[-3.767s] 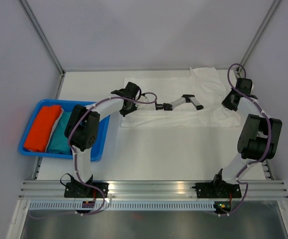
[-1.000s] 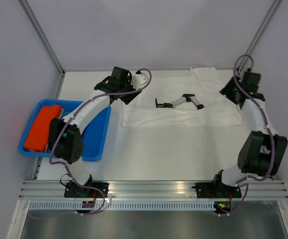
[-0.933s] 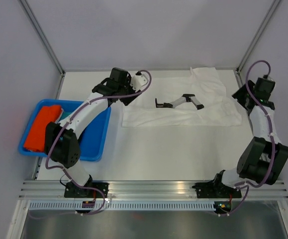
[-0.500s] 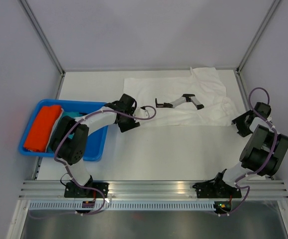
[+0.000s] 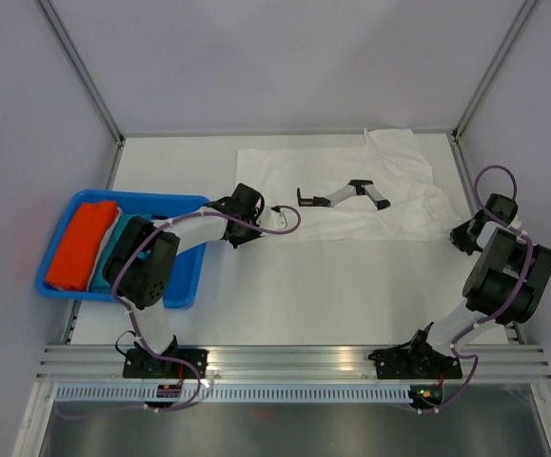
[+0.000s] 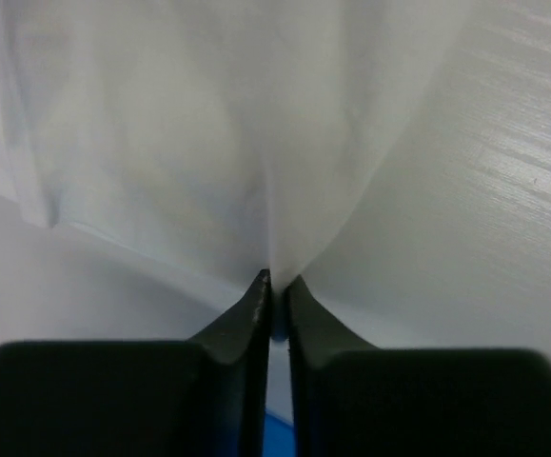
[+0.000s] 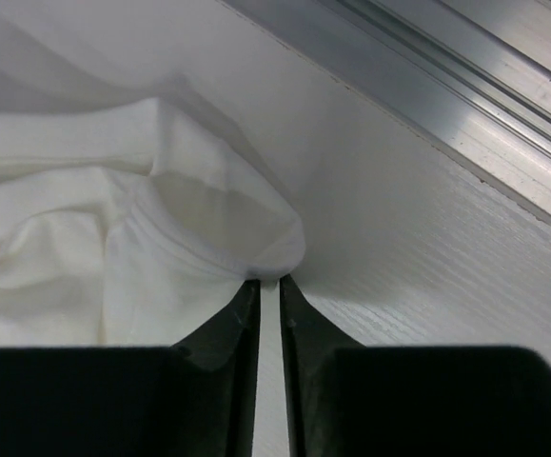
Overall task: Roll the t-shirts
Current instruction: Fold the tshirt
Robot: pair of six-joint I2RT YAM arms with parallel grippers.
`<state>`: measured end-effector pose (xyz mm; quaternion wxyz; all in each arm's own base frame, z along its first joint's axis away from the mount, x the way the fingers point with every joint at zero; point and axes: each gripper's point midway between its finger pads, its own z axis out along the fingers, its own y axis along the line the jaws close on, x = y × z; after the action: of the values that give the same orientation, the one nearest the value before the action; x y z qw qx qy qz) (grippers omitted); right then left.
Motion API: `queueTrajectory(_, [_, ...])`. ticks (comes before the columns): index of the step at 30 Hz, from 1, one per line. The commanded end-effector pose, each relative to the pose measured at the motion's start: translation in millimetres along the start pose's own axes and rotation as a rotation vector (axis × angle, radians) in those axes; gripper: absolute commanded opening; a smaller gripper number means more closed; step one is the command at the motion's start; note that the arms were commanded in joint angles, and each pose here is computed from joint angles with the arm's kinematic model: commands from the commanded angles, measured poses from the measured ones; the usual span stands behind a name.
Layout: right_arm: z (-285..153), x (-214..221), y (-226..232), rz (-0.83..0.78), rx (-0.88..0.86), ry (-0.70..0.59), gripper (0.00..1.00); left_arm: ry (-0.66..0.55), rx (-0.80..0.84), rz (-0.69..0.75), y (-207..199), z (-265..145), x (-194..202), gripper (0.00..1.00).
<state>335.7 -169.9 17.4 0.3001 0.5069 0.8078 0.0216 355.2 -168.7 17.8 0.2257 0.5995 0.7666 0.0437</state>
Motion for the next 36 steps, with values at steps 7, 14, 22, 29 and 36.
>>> queueTrajectory(7, [-18.9, -31.8, 6.7, -0.008, 0.011, -0.093, 0.0, 0.009, -0.033, -0.015, 5.4, -3.9, 6.9, 0.02])
queueTrajectory(14, [-64.0, -49.2, -13.9, -0.006, 0.07, -0.218, 0.0, -0.02, 0.002, -0.019, -17.8, -26.8, 19.1, 0.02])
queueTrajectory(22, [-75.6, -29.7, -20.4, 0.039, 0.063, -0.179, 0.0, -0.021, 0.06, -0.036, -40.2, -50.8, 30.2, 0.02])
queueTrajectory(29, [-96.4, -13.8, -33.5, 0.098, 0.079, -0.195, 0.0, -0.019, 0.229, -0.015, -86.5, -79.4, 41.8, 0.02])
queueTrajectory(36, [-113.5, -5.3, -65.7, 0.13, 0.191, -0.248, 0.0, 0.015, 0.271, 0.026, -103.0, -85.6, 56.7, 0.02])
